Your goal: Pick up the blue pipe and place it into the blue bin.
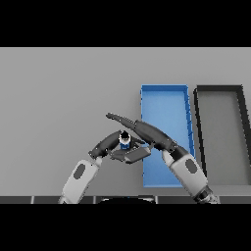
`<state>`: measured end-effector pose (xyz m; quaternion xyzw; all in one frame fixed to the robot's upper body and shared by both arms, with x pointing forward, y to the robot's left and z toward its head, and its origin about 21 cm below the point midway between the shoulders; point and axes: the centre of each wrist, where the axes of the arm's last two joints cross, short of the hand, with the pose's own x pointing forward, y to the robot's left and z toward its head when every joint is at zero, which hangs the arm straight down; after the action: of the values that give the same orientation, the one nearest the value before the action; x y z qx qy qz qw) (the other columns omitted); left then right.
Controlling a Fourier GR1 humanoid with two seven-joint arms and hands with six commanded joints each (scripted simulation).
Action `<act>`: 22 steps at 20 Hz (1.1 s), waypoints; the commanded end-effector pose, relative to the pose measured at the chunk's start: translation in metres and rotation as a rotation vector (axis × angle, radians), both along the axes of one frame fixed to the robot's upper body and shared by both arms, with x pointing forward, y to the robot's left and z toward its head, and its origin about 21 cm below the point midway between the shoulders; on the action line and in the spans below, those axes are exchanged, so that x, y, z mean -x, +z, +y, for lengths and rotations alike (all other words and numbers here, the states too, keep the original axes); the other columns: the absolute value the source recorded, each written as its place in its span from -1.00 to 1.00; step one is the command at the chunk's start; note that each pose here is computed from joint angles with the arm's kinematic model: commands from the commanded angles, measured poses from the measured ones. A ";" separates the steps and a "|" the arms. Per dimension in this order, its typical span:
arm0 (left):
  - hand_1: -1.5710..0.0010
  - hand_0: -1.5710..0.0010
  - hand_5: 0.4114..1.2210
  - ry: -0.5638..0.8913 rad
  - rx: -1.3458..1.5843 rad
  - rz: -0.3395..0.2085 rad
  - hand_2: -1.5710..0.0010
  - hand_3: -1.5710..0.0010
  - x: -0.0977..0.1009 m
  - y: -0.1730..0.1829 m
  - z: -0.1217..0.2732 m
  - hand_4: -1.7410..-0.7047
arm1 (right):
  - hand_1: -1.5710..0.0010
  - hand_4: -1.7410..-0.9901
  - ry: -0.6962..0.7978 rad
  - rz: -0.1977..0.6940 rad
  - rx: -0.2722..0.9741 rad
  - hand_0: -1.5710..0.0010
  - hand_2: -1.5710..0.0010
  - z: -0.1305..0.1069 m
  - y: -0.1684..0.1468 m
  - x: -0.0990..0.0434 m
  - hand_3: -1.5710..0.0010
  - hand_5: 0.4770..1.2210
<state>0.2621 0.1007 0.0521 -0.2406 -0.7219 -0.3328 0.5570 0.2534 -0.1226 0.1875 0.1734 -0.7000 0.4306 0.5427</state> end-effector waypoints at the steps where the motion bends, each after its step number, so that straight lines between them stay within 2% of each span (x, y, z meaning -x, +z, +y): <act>1: -1.00 -1.00 1.00 0.006 -0.017 0.014 -1.00 -1.00 0.000 0.000 0.000 -0.47 | 0.86 0.43 0.009 0.007 0.014 0.91 0.79 0.004 0.001 -0.004 0.94 -0.95; 2: -1.00 -1.00 1.00 0.009 -0.025 0.014 -1.00 -1.00 -0.002 0.001 -0.001 -0.46 | 0.72 0.35 0.022 0.011 0.024 0.78 0.67 0.007 0.000 -0.005 0.84 -0.97; 3: -1.00 -1.00 1.00 -0.001 -0.002 0.014 -1.00 -1.00 0.000 -0.004 0.002 -0.57 | 0.54 0.23 0.036 0.002 0.027 0.59 0.52 0.009 0.003 -0.008 0.69 -0.98; 4: -1.00 -1.00 1.00 0.000 -0.024 0.038 -1.00 -1.00 0.001 0.000 0.001 -0.65 | 0.32 0.09 0.039 0.004 0.031 0.35 0.31 0.011 0.001 -0.011 0.49 -0.97; 6: -1.00 -1.00 1.00 0.012 -0.049 0.047 -1.00 -1.00 0.000 0.000 0.001 -0.77 | -0.12 -0.27 0.051 0.003 0.019 -0.12 -0.16 0.017 -0.001 -0.013 0.03 -0.89; 9: -1.00 -1.00 1.00 -0.007 0.014 0.051 -1.00 -0.94 0.001 -0.005 0.001 -0.88 | -0.55 -0.57 0.079 0.034 -0.036 -0.55 -0.57 0.025 -0.004 -0.008 -0.30 -0.53; 10: -1.00 -1.00 1.00 -0.021 0.048 0.053 -1.00 -0.95 -0.001 -0.002 -0.001 -0.90 | -0.64 -0.64 0.086 0.037 -0.063 -0.64 -0.66 0.026 -0.006 -0.009 -0.40 -0.23; 12: -1.00 -1.00 1.00 -0.027 0.059 0.064 -1.00 -0.90 -0.001 -0.002 -0.003 -0.93 | -0.77 -0.75 0.092 0.037 -0.065 -0.77 -0.78 0.027 -0.008 -0.009 -0.59 0.21; 15: -1.00 -1.00 1.00 -0.032 0.068 0.054 -1.00 -0.83 -0.001 -0.003 -0.004 -0.96 | -0.88 -0.87 0.100 0.017 -0.053 -0.88 -0.89 0.026 -0.008 -0.005 -0.78 0.60; 18: -1.00 -1.00 1.00 -0.021 0.049 0.043 -1.00 -0.82 -0.001 -0.002 0.001 -0.98 | -0.94 -0.93 0.115 0.010 -0.095 -0.94 -0.94 0.027 -0.013 -0.002 -0.89 0.79; 19: -1.00 -1.00 1.00 -0.010 0.037 0.044 -1.00 -0.82 -0.002 0.000 0.002 -0.98 | -0.95 -0.95 0.107 0.008 -0.102 -0.95 -0.95 0.027 -0.012 -0.006 -0.91 0.84; 21: -1.00 -1.00 1.00 0.001 0.044 0.021 -1.00 -0.81 0.000 0.001 0.004 -0.98 | -0.97 -0.97 0.087 -0.001 -0.119 -0.97 -0.97 0.030 -0.009 -0.006 -0.94 0.89; 22: -1.00 -1.00 1.00 0.015 0.033 -0.012 -1.00 -0.85 0.002 0.001 0.006 -0.97 | -0.98 -0.97 0.090 -0.014 -0.125 -0.98 -0.98 0.033 -0.011 -0.002 -0.95 0.92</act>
<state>0.2599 0.1067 0.0526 -0.2431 -0.7322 -0.3177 0.5512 0.2552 -0.0898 0.1759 0.2379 -0.7197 0.4115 0.5061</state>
